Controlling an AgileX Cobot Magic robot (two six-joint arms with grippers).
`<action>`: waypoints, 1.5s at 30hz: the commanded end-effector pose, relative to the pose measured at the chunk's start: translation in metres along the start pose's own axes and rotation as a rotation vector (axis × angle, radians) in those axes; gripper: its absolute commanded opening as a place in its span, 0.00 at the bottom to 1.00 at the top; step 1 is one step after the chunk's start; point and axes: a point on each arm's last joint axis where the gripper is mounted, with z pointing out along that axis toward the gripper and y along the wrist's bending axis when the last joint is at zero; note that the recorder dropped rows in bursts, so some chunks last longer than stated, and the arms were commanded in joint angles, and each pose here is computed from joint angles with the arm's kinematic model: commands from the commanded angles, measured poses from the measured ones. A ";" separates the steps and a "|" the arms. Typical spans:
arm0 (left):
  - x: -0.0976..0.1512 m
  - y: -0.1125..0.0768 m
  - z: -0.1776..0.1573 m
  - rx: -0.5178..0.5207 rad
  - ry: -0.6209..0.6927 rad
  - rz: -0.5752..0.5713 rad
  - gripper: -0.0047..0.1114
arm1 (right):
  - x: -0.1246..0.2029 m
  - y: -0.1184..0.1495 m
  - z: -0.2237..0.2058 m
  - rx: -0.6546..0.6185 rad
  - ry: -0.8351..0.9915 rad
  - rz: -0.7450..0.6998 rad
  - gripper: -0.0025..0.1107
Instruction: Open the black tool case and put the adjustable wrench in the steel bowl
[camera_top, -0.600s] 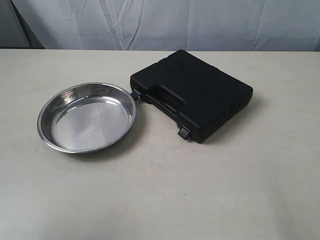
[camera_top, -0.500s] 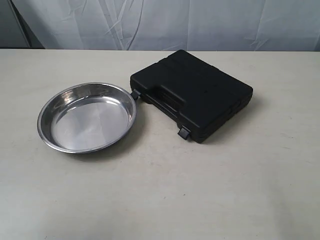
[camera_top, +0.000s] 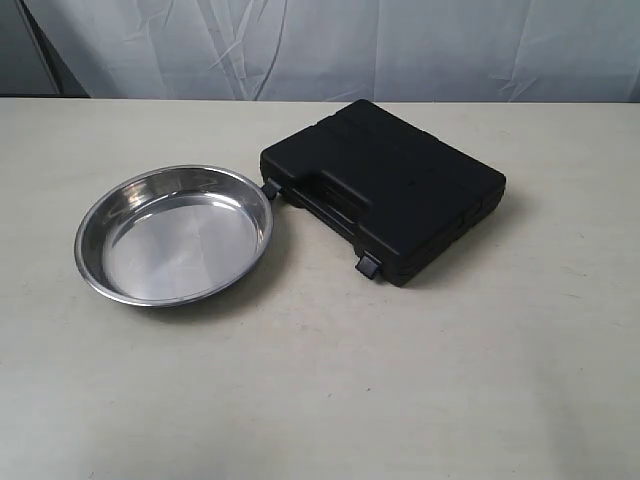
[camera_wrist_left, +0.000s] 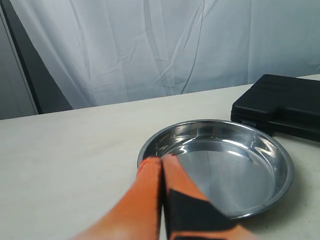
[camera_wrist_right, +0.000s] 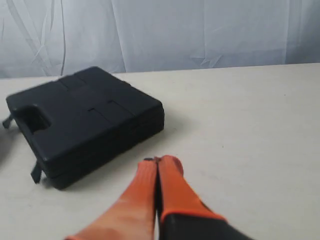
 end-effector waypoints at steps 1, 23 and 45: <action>-0.001 0.000 0.000 -0.001 -0.025 0.009 0.04 | -0.016 0.001 -0.002 -0.029 -0.179 0.230 0.01; -0.008 -0.001 -0.001 0.015 -0.108 -0.106 0.04 | -0.175 0.016 0.040 -0.005 -0.069 -0.008 0.01; -0.002 -0.003 0.000 0.034 -0.039 -0.213 0.04 | -0.091 0.209 0.361 -0.525 0.832 -0.742 0.46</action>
